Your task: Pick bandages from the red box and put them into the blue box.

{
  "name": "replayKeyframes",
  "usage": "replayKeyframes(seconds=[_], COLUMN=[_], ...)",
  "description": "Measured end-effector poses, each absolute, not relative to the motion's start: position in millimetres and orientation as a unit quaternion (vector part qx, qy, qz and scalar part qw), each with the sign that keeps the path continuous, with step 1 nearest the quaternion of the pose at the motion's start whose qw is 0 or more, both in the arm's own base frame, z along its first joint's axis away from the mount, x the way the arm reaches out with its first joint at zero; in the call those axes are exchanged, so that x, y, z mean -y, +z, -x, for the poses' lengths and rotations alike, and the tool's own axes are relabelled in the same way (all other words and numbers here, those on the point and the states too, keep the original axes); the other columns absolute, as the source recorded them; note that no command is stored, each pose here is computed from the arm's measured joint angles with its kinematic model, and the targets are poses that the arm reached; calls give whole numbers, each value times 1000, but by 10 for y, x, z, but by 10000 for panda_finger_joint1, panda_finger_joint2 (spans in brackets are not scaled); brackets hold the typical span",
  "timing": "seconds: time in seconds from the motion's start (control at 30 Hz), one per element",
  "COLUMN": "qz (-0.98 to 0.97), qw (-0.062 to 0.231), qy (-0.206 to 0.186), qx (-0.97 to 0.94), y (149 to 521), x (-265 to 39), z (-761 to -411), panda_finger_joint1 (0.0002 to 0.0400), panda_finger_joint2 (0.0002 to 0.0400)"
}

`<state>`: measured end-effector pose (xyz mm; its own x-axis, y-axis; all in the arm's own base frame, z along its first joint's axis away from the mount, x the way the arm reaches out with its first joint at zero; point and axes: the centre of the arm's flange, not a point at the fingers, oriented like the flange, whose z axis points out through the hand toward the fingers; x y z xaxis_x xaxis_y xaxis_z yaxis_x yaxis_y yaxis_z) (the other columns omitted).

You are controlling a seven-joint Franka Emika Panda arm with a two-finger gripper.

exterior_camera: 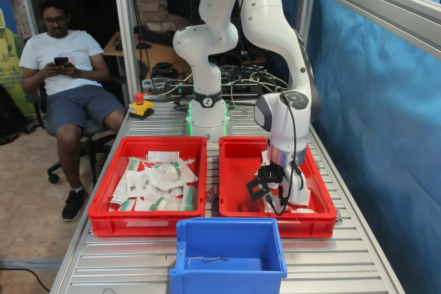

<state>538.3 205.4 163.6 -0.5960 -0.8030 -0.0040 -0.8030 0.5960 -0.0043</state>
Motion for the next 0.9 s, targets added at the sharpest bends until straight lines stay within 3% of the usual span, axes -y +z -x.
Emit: replayKeyframes(seconds=[0.27, 0.9], qz=[439, 410], qw=[-2, 10], qy=[-8, 0], qx=[-898, -912], y=[1719, 2857], x=[-1882, -1547], z=[-5448, -5585], panda_finger_joint1=[37, 37], panda_finger_joint2=[37, 37])
